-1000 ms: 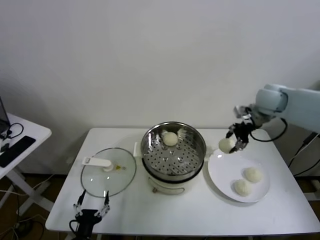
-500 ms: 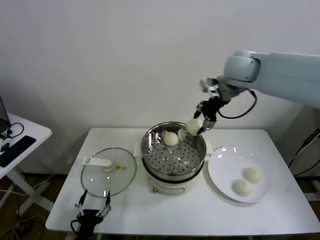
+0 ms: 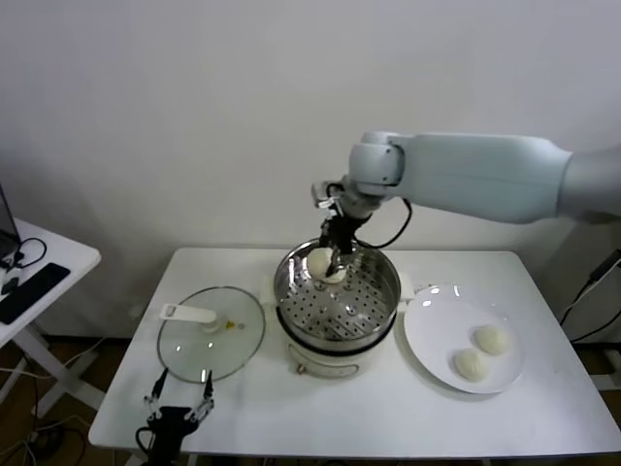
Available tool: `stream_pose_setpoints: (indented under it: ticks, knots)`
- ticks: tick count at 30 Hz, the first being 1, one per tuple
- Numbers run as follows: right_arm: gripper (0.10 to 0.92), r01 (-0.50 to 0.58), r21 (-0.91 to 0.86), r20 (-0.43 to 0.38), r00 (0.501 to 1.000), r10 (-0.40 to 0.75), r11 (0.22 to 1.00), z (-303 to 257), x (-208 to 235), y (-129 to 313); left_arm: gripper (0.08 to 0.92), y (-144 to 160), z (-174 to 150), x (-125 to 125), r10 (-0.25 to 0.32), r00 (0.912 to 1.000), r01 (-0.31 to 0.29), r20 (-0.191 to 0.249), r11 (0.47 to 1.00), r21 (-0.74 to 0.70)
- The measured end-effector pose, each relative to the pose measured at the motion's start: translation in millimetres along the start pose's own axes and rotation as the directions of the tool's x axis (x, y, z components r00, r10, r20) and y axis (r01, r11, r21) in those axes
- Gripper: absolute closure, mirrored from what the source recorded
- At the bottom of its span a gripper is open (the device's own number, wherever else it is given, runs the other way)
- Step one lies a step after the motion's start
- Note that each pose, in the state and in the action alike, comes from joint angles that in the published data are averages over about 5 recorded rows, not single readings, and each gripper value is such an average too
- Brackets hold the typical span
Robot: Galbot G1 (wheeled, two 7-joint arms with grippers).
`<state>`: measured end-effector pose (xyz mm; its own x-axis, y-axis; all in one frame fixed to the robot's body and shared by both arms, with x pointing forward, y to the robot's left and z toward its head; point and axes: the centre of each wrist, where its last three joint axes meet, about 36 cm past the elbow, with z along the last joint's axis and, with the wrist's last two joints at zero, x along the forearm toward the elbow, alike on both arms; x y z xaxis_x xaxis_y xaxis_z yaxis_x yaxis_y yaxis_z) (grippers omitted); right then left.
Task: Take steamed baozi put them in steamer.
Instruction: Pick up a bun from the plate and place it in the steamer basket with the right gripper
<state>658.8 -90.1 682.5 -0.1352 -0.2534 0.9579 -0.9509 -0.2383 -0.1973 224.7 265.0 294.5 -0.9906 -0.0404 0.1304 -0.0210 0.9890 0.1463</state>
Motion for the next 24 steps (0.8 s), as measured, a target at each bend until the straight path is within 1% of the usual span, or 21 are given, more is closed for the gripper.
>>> stream_pose_setpoints:
  ticks: [11, 24]
  knots:
    - [0.377, 0.036, 0.023, -0.025, 0.999, -0.036, 0.999, -8.9, -59.4, 5.7, 0.177, -0.1, 4.3, 1.3, -0.008, 1.0000, 0.008, -0.003, 1.000, -0.003]
    - [0.378, 0.042, 0.053, -0.029, 0.999, -0.040, 0.998, -20.3, -90.2, 5.6, 0.177, 0.2, 4.9, 1.1, -0.011, 0.9999, 0.011, 0.002, 1.000, -0.004]
